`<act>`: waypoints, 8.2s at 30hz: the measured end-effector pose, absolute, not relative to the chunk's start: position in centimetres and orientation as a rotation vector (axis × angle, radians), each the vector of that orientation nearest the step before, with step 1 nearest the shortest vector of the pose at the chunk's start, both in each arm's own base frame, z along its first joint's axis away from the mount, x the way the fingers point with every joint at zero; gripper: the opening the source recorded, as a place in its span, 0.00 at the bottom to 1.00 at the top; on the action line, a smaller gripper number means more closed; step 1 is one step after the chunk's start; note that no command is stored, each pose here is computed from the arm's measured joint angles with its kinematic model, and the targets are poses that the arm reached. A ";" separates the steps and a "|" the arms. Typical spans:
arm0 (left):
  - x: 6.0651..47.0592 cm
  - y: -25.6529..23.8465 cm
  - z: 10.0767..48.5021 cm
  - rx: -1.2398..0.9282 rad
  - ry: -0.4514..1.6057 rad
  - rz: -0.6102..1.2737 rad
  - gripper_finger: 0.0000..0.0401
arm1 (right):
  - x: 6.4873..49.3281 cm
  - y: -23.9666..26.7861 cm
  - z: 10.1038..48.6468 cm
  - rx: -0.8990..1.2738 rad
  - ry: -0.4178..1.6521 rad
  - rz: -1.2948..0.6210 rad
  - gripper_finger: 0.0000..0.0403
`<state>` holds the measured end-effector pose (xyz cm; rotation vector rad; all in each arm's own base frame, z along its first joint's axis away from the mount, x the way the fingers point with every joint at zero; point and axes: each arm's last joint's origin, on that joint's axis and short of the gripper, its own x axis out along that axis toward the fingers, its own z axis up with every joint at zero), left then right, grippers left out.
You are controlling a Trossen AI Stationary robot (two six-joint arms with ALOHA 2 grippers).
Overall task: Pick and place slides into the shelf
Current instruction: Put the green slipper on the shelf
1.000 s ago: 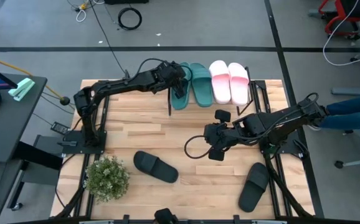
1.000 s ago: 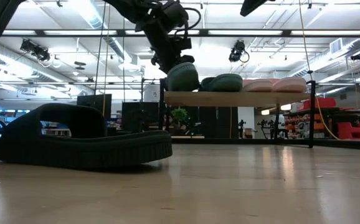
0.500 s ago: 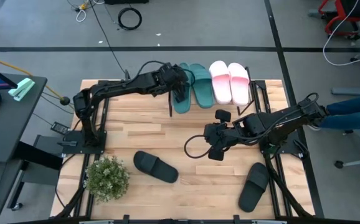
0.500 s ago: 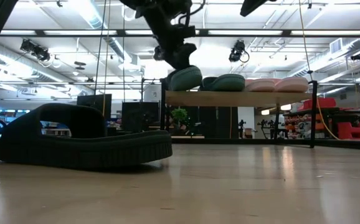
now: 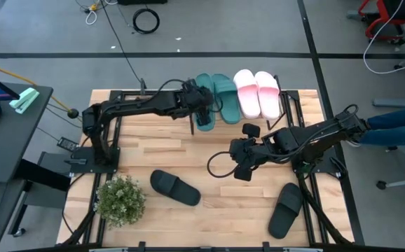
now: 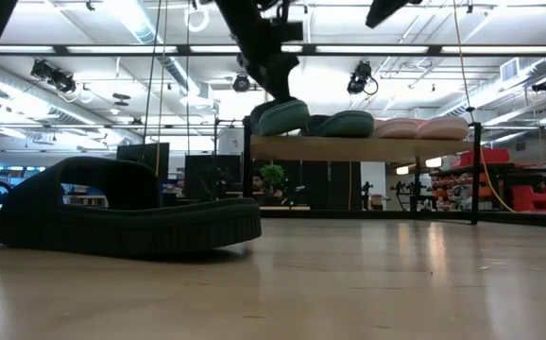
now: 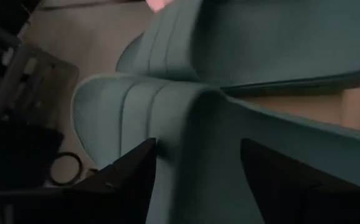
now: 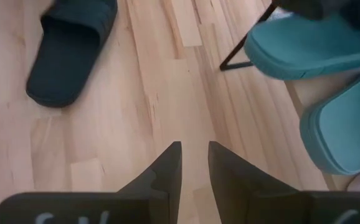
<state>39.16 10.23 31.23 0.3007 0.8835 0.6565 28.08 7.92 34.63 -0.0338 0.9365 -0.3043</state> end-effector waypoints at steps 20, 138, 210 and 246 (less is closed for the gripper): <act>31.4 5.2 41.4 0.383 0.658 0.602 0.51 | 29.4 7.3 32.0 -0.214 0.753 -0.545 0.20; 23.8 6.1 45.6 0.260 0.576 0.713 0.45 | 32.8 -20.9 27.8 0.068 0.632 -0.523 0.01; 25.2 8.4 44.3 0.215 0.632 0.757 0.44 | 32.4 -24.8 24.7 0.034 0.677 -0.460 0.00; 34.7 23.5 30.0 -0.071 0.799 0.456 0.43 | 32.7 -24.2 24.6 0.067 0.689 -0.443 0.00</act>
